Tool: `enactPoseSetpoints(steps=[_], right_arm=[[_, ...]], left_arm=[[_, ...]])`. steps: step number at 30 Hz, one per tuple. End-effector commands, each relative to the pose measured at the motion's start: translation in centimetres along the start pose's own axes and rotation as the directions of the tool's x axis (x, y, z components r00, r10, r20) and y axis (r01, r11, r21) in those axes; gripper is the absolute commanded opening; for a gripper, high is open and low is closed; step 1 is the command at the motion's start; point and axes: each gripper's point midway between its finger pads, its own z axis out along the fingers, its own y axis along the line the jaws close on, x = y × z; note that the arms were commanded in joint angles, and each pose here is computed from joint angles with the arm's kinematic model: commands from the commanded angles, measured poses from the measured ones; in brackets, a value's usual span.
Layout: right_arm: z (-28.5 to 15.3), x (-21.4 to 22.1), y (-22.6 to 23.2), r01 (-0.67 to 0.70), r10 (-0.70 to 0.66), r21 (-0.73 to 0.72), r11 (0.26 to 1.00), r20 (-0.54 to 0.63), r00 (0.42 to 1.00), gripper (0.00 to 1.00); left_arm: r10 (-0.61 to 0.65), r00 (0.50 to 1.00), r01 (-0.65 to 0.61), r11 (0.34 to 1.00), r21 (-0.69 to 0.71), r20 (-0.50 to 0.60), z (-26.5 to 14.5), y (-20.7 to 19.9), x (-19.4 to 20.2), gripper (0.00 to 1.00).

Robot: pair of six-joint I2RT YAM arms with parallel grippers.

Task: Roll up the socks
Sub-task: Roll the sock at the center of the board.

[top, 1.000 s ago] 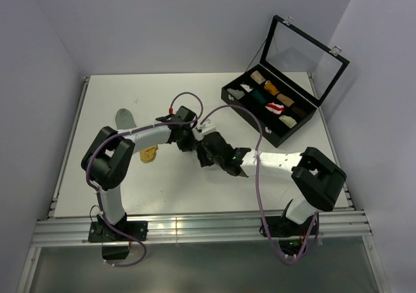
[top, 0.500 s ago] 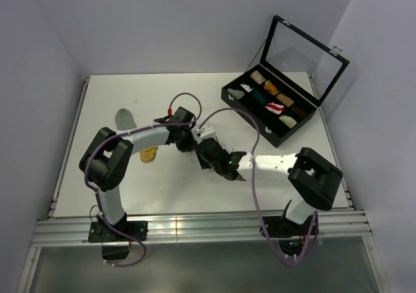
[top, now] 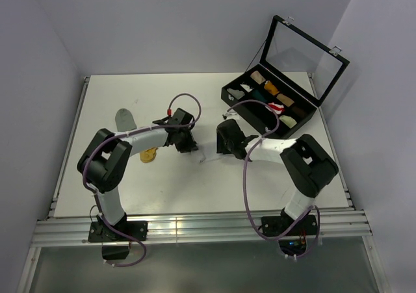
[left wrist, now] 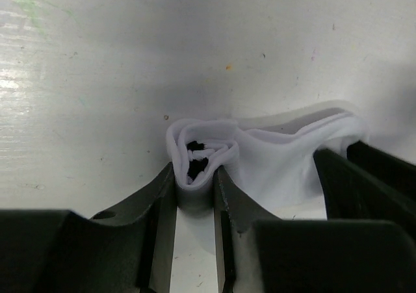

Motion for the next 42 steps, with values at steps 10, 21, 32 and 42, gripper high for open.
enactPoseSetpoints(steps=[10, 21, 32, 42], right_arm=[[4.8, -1.3, -0.9, 0.054, -0.049, 0.027, 0.998, -0.14, 0.989, 0.49], [5.6, -1.7, -0.6, 0.088, -0.083, 0.014, 0.996, -0.192, 0.978, 0.49], [5.9, -2.1, 0.1, 0.12, -0.123, -0.024, 0.992, -0.204, 0.971, 0.5], [-0.5, -6.9, 3.6, 0.098, -0.093, -0.19, 0.977, 0.036, 0.995, 0.55]], left_arm=[[0.15, 0.988, -0.154, 0.983, -0.102, -0.043, -1.5, 4.5, 1.9, 0.07], [0.188, 0.982, -0.189, 0.981, -0.036, -0.018, -2.1, 3.8, 2.1, 0.07], [0.216, 0.965, -0.232, 0.968, -0.099, -0.147, 0.0, 5.7, 5.0, 0.07], [0.142, 0.98, -0.165, 0.971, -0.175, -0.135, 0.3, 6.4, 4.8, 0.05]])
